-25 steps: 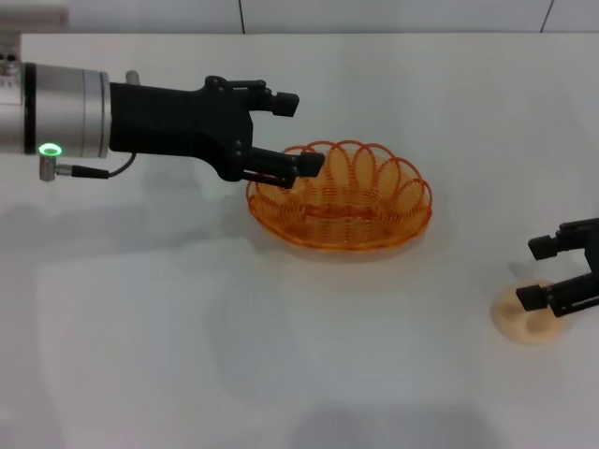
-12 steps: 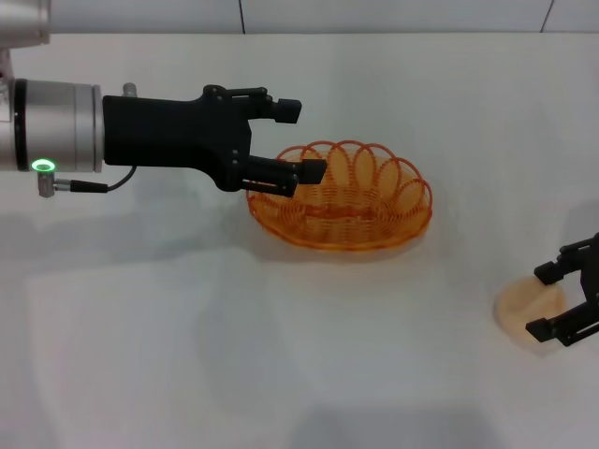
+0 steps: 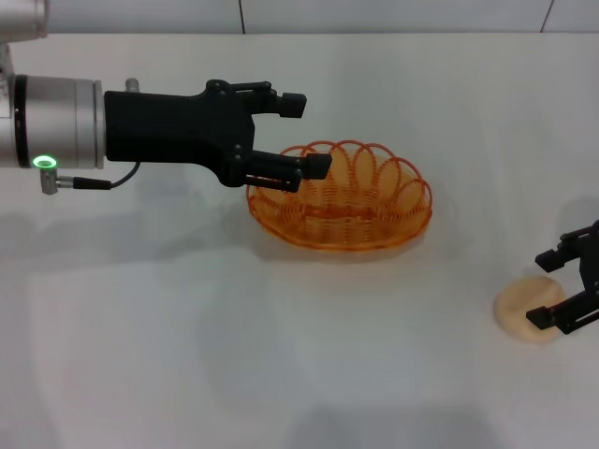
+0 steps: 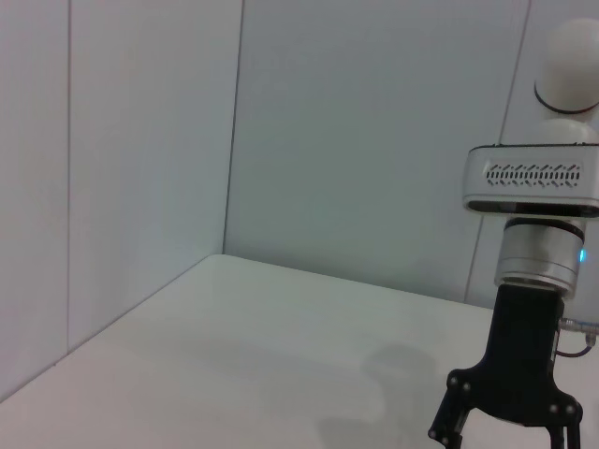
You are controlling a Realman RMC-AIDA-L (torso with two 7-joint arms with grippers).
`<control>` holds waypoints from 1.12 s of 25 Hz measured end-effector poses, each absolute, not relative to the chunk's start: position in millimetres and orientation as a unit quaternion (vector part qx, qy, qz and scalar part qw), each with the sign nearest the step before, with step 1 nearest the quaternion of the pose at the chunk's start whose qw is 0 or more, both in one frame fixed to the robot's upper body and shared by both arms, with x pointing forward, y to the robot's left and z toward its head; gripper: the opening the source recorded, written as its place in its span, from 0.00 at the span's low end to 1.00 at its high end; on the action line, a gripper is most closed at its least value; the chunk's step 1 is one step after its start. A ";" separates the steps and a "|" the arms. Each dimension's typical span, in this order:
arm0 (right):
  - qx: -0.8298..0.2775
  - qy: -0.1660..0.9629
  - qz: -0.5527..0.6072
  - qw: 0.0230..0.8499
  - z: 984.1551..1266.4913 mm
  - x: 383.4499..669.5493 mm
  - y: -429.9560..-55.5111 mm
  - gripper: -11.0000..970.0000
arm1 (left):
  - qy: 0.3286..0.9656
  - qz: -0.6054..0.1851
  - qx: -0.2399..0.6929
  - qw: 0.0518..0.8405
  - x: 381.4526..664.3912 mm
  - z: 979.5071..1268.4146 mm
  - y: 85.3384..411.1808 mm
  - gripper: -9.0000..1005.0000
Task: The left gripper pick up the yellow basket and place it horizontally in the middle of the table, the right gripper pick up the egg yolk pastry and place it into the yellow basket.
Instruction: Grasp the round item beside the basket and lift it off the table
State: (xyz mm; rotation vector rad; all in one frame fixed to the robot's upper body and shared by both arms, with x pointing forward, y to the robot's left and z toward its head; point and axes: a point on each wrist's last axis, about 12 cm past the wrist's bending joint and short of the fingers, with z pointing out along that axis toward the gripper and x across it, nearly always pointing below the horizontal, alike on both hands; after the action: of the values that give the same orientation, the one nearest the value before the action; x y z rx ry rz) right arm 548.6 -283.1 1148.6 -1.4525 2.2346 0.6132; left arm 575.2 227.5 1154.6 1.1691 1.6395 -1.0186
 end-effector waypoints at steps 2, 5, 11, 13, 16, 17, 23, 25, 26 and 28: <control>-0.521 0.799 0.218 0.206 1150.6 549.2 -282.8 0.86 | 0.657 -0.408 0.468 0.428 575.3 1154.7 227.3 0.88; -0.519 0.800 0.218 0.208 1151.2 549.4 -283.4 0.86 | 0.657 -0.408 0.468 0.428 575.2 1154.7 227.5 0.88; -0.513 0.804 0.213 0.209 1146.3 549.6 -285.2 0.85 | 0.655 -0.413 0.460 0.435 573.8 1154.3 229.2 0.88; -0.511 0.806 0.212 0.210 1144.5 548.9 -286.7 0.85 | 0.654 -0.414 0.459 0.436 573.7 1154.5 229.4 0.88; -0.510 0.807 0.212 0.210 1143.9 548.5 -287.2 0.85 | 0.654 -0.414 0.459 0.436 573.4 1154.3 229.6 0.88; -0.509 0.807 0.212 0.210 1143.7 548.4 -287.3 0.84 | 0.654 -0.414 0.459 0.436 573.4 1154.2 229.7 0.88; -0.503 0.811 0.210 0.213 1140.4 548.7 -288.8 0.84 | 0.654 -0.413 0.459 0.437 573.3 1154.1 229.9 0.88; -0.501 0.812 0.209 0.214 1139.2 549.3 -288.9 0.74 | 0.654 -0.413 0.459 0.437 573.4 1154.1 229.9 0.88; -0.501 0.813 0.208 0.214 1138.4 549.6 -288.8 0.64 | 0.654 -0.413 0.459 0.437 573.4 1154.2 229.9 0.88; -0.500 0.813 0.207 0.214 1137.5 550.1 -288.6 0.60 | 0.654 -0.413 0.459 0.438 573.5 1154.3 229.8 0.88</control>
State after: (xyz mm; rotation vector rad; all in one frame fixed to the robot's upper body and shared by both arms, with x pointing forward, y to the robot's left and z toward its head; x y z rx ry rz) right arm 550.1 -288.6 1137.5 -1.3856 2.2562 0.5746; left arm 573.5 229.8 1154.3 1.1401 1.6253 -1.0274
